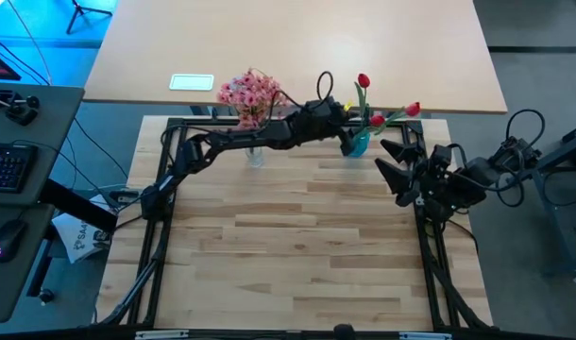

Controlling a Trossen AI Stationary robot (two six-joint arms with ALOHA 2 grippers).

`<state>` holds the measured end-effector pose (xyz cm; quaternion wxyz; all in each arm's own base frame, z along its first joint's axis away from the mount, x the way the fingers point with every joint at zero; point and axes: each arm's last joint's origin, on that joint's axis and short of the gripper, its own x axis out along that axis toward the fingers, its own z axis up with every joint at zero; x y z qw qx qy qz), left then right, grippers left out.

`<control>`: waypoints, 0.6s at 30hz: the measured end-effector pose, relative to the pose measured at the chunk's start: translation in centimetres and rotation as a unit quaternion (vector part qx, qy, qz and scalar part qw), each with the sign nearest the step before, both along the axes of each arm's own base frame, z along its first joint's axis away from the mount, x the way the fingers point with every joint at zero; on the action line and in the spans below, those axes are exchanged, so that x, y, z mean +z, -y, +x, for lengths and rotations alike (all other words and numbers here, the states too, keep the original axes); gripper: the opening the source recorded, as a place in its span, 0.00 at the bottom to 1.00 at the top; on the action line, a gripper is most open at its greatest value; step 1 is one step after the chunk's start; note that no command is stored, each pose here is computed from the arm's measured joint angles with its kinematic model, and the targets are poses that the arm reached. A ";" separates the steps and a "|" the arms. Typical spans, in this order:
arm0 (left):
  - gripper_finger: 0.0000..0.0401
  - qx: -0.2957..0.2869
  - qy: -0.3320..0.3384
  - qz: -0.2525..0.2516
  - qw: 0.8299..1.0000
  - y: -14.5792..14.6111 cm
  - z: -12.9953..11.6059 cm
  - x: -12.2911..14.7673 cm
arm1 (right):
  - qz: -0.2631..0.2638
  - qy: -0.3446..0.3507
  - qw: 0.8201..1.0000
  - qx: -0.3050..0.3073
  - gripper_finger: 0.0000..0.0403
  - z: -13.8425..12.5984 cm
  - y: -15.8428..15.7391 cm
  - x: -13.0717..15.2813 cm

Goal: Sort flowers into vase by color
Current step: Return to Home Position

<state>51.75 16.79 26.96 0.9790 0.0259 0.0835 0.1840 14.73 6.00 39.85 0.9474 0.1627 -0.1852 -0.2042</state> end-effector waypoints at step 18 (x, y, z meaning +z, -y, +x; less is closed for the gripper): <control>0.49 -0.221 -0.089 -0.132 0.962 9.0 -1.8 4.1 | -0.031 0.003 0.999 0.012 0.83 -0.6 0.2 0.4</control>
